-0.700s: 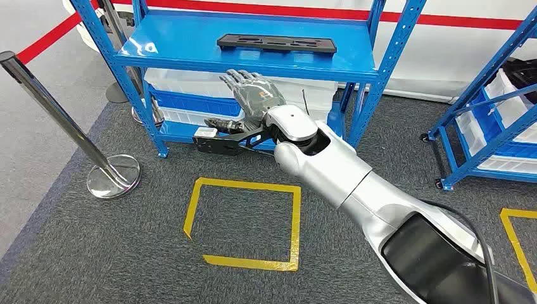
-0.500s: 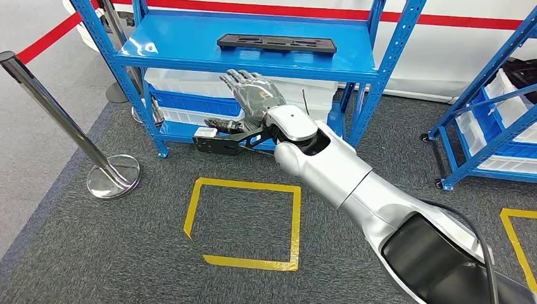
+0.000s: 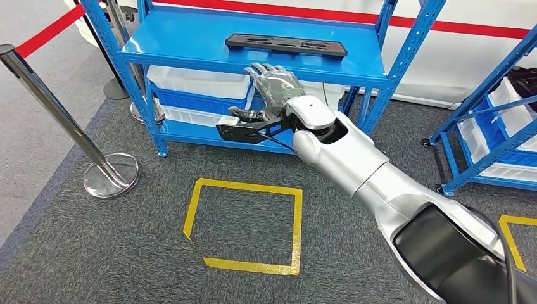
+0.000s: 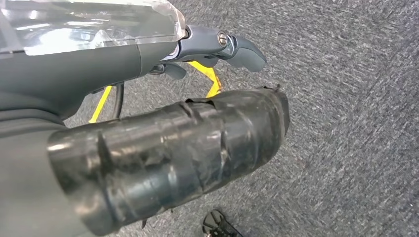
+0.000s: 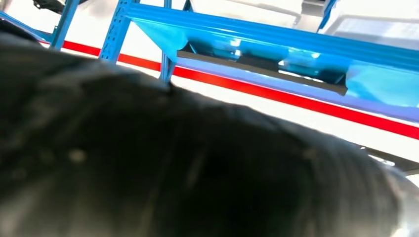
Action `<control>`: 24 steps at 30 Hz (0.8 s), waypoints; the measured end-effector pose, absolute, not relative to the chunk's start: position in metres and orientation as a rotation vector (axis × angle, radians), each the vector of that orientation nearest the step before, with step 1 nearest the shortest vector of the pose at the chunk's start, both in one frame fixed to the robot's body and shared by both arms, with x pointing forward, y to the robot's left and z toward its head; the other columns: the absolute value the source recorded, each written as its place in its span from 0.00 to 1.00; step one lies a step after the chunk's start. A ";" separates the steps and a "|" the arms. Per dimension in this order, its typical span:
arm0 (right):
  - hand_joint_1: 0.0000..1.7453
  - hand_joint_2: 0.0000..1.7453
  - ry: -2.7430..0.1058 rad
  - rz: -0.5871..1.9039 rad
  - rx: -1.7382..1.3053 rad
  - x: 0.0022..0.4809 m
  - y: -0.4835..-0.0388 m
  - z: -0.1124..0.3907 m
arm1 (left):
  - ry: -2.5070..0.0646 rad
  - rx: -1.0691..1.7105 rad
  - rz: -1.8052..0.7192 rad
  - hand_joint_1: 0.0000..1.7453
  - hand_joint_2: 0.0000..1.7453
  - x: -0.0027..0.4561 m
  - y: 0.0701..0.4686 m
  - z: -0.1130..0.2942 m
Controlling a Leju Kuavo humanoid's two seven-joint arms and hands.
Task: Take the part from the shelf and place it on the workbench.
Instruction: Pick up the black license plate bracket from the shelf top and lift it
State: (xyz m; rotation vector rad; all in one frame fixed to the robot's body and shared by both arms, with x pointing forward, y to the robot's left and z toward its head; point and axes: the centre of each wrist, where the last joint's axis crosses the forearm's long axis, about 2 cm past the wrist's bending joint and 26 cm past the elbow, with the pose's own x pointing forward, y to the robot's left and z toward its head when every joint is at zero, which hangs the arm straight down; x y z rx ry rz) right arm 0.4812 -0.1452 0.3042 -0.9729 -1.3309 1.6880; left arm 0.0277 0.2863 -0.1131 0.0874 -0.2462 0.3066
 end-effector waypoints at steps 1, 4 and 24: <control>0.00 0.25 -1.330 1.688 -0.975 0.482 -0.146 0.305 | -0.246 0.086 0.307 0.00 0.00 0.028 0.286 -0.113; 0.00 1.00 -1.329 1.694 -0.979 0.483 -0.147 0.307 | -0.250 0.079 0.308 0.00 0.00 0.028 0.284 -0.113; 0.00 0.50 -1.322 1.705 -0.987 0.485 -0.151 0.312 | -0.256 0.084 0.308 0.00 0.00 0.032 0.286 -0.113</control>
